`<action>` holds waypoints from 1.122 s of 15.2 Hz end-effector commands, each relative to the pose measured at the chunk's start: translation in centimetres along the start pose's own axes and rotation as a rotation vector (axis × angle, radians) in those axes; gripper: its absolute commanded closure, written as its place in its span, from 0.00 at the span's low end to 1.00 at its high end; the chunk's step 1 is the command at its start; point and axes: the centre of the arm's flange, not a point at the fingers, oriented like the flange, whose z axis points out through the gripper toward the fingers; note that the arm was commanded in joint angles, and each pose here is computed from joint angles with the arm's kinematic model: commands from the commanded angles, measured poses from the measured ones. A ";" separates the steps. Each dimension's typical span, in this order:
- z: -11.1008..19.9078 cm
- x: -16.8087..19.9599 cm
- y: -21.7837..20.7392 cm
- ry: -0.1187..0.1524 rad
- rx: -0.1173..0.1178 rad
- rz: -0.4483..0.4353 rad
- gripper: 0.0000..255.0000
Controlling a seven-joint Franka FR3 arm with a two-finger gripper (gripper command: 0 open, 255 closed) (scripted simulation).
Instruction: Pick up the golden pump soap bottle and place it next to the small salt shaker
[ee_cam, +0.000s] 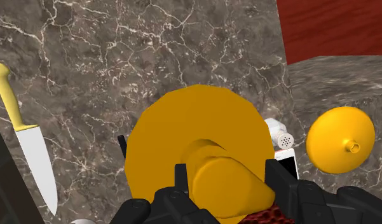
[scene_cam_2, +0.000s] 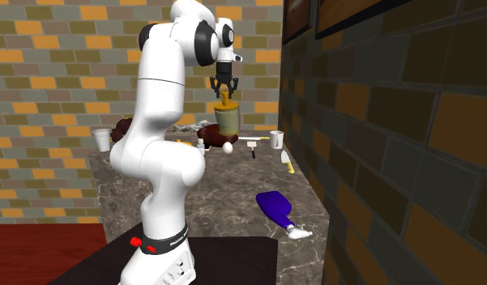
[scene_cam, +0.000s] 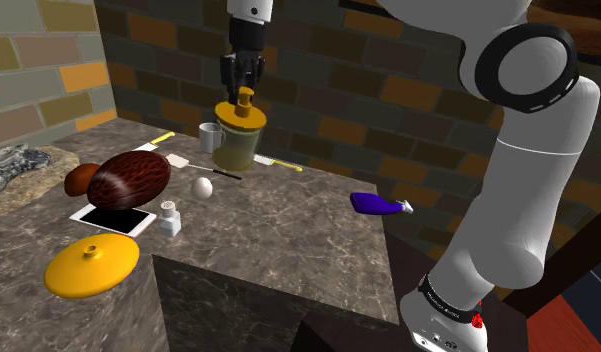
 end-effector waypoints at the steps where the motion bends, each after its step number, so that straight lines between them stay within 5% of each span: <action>1: 1.0 0.3 0.0 0.002 0.000 0.000 1.00; 17: 9.4 0.3 0.2 0.002 0.000 0.000 1.00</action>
